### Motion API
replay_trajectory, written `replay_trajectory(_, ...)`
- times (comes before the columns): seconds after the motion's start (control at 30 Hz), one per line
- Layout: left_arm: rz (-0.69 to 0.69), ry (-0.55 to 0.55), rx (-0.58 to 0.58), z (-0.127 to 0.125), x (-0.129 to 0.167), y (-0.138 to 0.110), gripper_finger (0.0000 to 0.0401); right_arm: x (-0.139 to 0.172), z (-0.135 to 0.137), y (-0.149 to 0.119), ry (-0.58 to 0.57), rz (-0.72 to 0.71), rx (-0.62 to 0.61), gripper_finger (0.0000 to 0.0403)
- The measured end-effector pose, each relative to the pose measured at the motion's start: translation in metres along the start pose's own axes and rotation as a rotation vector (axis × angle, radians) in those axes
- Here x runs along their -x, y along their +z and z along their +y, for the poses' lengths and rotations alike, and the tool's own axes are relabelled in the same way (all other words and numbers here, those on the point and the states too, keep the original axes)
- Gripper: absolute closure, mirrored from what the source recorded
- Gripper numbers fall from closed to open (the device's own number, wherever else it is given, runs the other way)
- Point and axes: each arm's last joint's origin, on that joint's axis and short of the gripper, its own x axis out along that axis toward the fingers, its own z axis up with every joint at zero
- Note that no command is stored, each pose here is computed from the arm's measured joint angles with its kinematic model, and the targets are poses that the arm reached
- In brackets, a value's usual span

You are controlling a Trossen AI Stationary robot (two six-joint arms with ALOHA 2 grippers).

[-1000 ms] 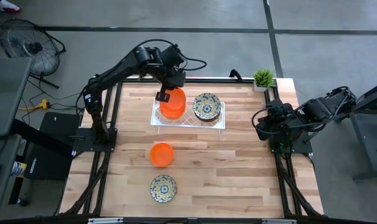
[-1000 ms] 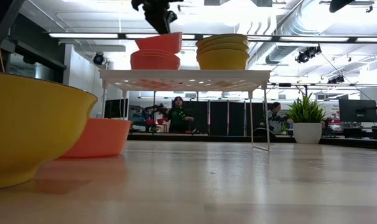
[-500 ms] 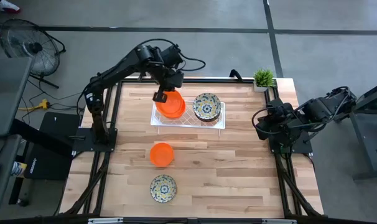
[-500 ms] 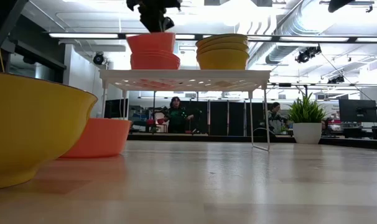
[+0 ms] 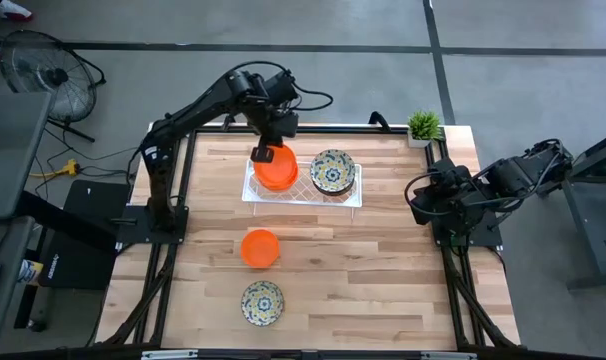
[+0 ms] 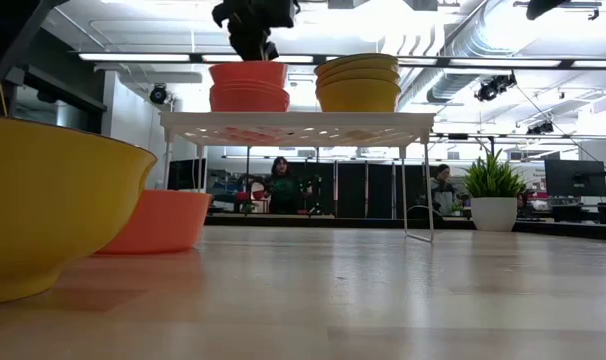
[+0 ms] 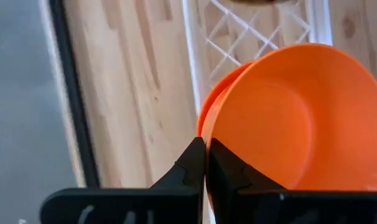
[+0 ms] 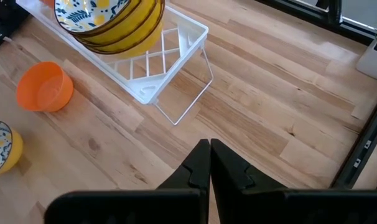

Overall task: Pick & Place Mini bowls
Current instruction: Stack the orange bowl on top of the other orange bowls on the shelf

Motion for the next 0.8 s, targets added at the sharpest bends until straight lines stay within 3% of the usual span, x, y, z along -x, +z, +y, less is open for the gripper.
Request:
replay_trajectory(0.5, 0.026, -0.012, -0.029, 0.0013, -0.0098, 0.0025, 0.0396, 0.0, 0.0001, -0.0005, 0.002, 0.015, -0.037, 0.0403)
replay_trajectory(0.8, 0.021, 0.0, -0.061, 0.0021, -0.0098, 0.0034, 0.0314, 0.0, 0.0, -0.0005, 0.002, 0.016, -0.067, 0.0403)
